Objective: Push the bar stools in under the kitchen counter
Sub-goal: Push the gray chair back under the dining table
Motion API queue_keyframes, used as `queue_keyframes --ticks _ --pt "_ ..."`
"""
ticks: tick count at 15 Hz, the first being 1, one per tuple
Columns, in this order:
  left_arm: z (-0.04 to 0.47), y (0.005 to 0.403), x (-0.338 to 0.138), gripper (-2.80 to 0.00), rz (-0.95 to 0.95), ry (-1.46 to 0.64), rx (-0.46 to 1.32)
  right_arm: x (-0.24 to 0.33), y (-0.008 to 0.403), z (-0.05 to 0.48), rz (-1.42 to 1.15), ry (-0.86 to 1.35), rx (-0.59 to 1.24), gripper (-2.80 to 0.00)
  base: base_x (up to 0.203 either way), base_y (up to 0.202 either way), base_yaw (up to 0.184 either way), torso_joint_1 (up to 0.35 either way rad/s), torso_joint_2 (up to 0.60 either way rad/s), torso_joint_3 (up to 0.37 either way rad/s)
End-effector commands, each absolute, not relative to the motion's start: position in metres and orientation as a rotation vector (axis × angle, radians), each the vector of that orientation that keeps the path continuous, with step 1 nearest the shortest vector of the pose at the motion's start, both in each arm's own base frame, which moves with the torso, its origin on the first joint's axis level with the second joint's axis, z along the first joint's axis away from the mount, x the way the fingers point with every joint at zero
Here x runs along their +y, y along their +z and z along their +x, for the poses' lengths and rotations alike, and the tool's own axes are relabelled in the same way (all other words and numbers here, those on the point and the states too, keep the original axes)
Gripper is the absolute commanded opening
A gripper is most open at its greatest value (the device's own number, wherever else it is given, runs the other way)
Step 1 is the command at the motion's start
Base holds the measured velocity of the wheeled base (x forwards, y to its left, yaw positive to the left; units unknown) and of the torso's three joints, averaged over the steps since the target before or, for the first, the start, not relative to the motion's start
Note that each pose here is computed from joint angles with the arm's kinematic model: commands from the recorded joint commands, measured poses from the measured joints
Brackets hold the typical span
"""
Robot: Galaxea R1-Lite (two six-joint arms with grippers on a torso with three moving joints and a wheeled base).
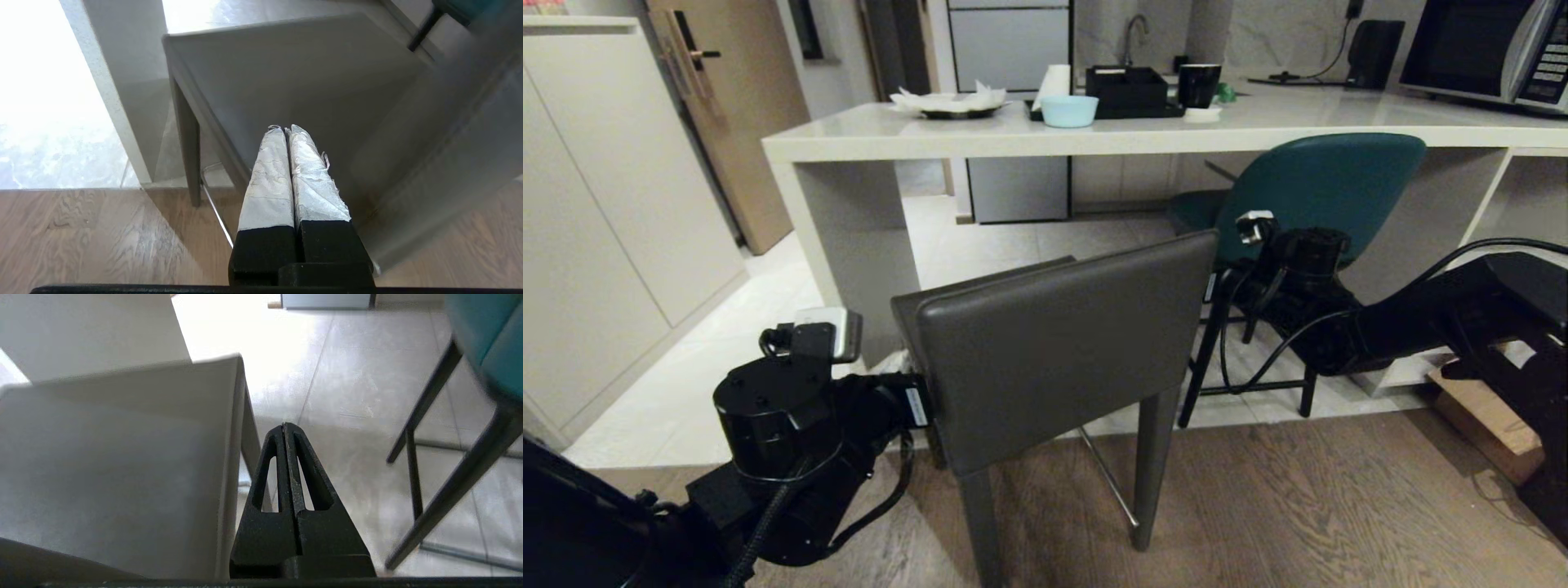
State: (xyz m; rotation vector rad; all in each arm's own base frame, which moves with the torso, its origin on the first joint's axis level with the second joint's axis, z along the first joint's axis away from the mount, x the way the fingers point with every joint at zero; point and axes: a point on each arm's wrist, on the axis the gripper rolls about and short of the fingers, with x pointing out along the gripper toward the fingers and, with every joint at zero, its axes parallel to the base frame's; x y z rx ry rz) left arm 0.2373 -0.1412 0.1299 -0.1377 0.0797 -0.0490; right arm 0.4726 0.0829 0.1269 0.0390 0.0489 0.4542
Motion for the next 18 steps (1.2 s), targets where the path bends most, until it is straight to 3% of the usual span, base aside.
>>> queue_keyframes --ticks 1,9,14,18 --pt "0.250 0.127 -0.146 -2.80 -0.143 -0.036 0.073 0.094 0.118 0.466 0.039 0.484 0.083 -2.80 0.000 0.000 0.000 0.000 0.00 0.000" --pt "0.295 0.121 -0.146 -2.80 -0.123 0.010 0.050 0.114 0.118 0.443 0.035 0.537 0.086 -2.80 0.000 0.000 0.000 0.000 0.00 0.000" --pt "0.323 0.127 -0.107 -2.80 -0.092 0.080 0.040 0.120 0.121 0.428 0.030 0.560 0.086 -2.80 0.000 0.000 0.000 0.000 0.00 0.000" --pt "0.329 0.133 -0.104 -2.80 -0.093 0.088 0.035 0.126 0.121 0.423 0.028 0.575 0.083 -2.80 0.000 0.000 0.000 0.000 0.00 0.000"
